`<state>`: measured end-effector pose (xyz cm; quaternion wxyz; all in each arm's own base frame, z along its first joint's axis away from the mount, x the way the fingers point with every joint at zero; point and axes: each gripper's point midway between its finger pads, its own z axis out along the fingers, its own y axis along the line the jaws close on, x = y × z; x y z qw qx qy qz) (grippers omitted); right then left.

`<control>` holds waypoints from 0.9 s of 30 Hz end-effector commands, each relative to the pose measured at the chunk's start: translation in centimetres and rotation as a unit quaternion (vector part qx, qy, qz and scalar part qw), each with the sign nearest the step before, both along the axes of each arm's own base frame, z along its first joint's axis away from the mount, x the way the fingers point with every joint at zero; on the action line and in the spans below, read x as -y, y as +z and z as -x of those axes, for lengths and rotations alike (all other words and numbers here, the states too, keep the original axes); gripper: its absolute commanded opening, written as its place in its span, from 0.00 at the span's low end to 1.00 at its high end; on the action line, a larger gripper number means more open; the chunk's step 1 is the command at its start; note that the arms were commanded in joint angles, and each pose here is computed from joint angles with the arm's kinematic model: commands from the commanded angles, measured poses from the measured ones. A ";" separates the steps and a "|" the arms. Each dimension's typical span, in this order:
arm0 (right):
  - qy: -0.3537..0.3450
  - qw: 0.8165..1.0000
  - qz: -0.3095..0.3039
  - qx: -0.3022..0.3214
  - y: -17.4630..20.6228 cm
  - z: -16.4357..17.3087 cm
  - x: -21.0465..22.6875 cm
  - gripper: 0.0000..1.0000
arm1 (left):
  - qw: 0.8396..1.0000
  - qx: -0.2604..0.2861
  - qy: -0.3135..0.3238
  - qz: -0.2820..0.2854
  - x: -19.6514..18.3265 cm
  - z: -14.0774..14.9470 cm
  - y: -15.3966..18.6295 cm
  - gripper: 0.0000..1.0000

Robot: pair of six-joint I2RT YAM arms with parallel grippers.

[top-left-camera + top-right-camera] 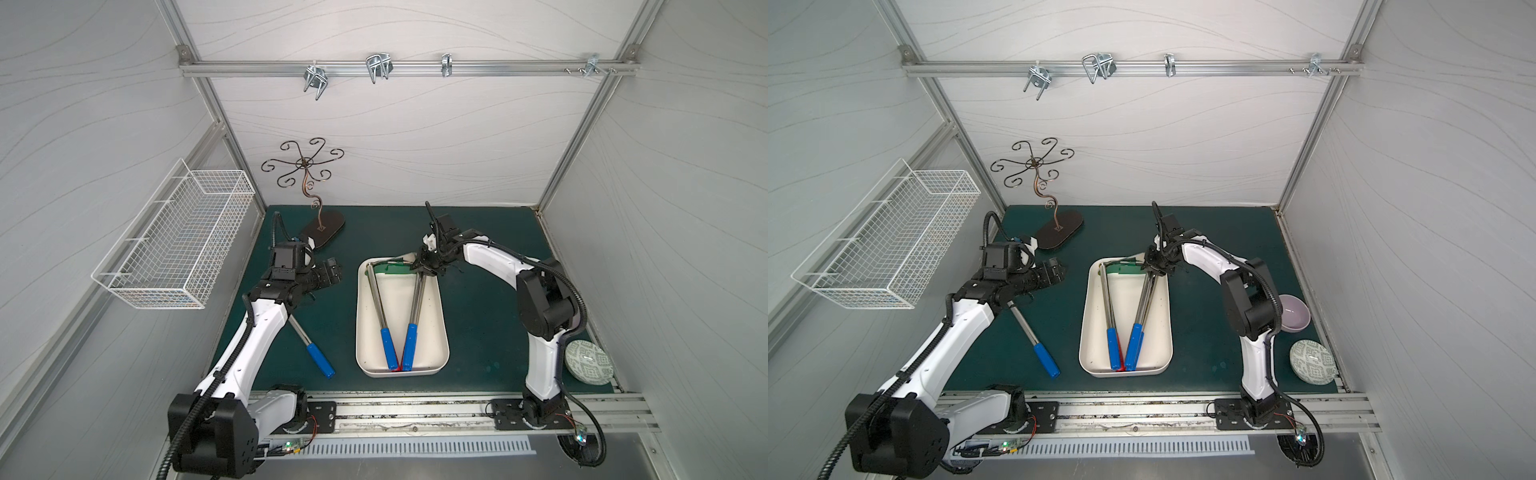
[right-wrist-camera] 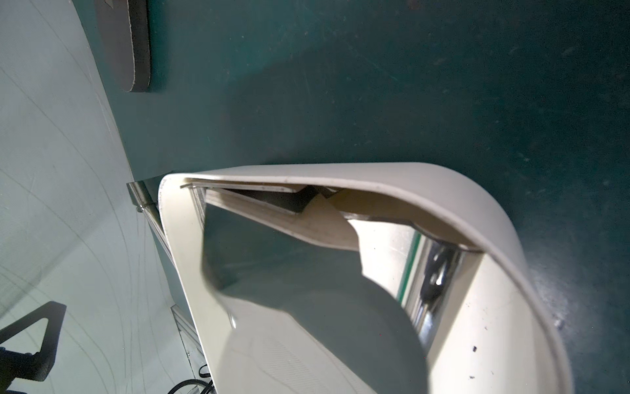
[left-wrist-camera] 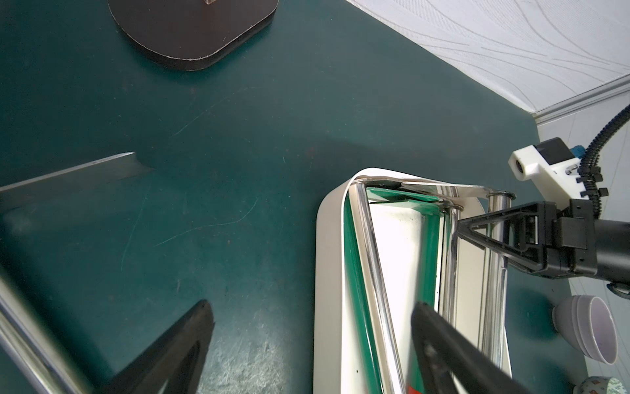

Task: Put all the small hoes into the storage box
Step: Place the hoe in the storage box.

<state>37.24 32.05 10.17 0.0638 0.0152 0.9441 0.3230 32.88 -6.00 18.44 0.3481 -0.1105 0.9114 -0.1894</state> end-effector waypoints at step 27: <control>0.005 0.995 0.100 0.007 0.9 -1.7 3.5 0.39 | 1.000 0.028 -0.002 0.008 0.0 -0.4 1.4 0.92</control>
